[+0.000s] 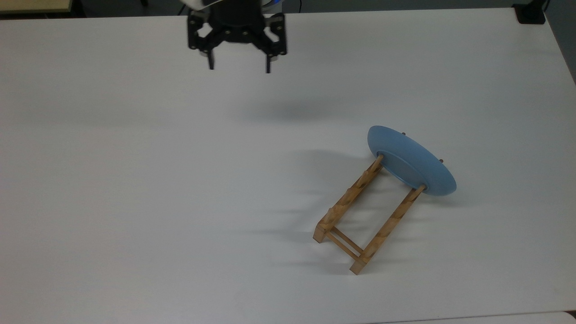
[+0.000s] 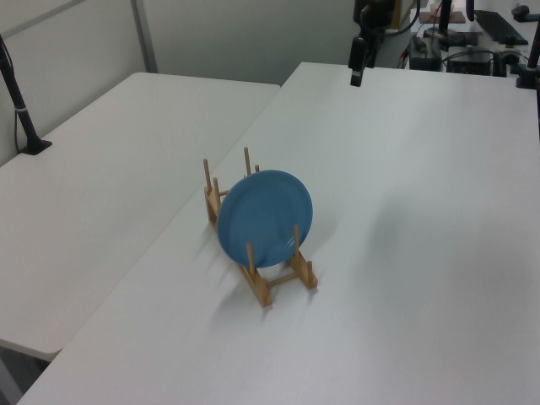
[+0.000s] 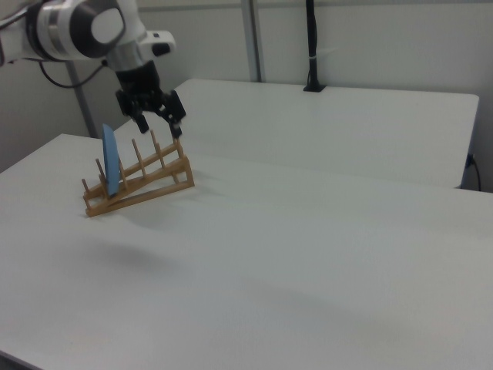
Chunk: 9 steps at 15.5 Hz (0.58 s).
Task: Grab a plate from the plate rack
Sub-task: 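Move the open gripper over the blue plate's rim in the rack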
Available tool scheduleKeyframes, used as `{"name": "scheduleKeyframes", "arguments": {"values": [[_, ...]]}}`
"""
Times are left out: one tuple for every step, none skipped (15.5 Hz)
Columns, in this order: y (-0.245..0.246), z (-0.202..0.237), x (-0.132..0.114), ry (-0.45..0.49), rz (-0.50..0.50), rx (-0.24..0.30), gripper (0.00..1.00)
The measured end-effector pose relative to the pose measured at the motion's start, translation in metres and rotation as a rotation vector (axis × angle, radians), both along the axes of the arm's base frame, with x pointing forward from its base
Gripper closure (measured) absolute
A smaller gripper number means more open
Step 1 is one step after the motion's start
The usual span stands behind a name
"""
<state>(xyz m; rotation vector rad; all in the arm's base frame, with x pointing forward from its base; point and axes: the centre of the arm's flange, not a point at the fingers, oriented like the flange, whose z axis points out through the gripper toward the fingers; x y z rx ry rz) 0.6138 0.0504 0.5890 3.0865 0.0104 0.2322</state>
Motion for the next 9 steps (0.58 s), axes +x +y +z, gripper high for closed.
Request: {"name": "scheduleKeyframes", "arguments": {"values": [[0.014,0.008,0.001,-0.034,0.023,0.004,0.0],[0.029,0.015,0.002,-0.07,0.049,0.007,0.02],[0.045,0.02,0.003,-0.102,0.078,0.004,0.03],[0.064,0.022,0.003,-0.131,0.114,-0.008,0.04],[0.085,0.021,0.003,-0.156,0.154,-0.028,0.05],[0.103,0.017,0.004,-0.177,0.189,-0.045,0.06],[0.122,0.01,0.007,-0.2,0.225,-0.059,0.07],[0.14,0.002,0.01,-0.222,0.259,-0.073,0.1],[0.156,-0.007,0.013,-0.24,0.293,-0.094,0.1]]}}
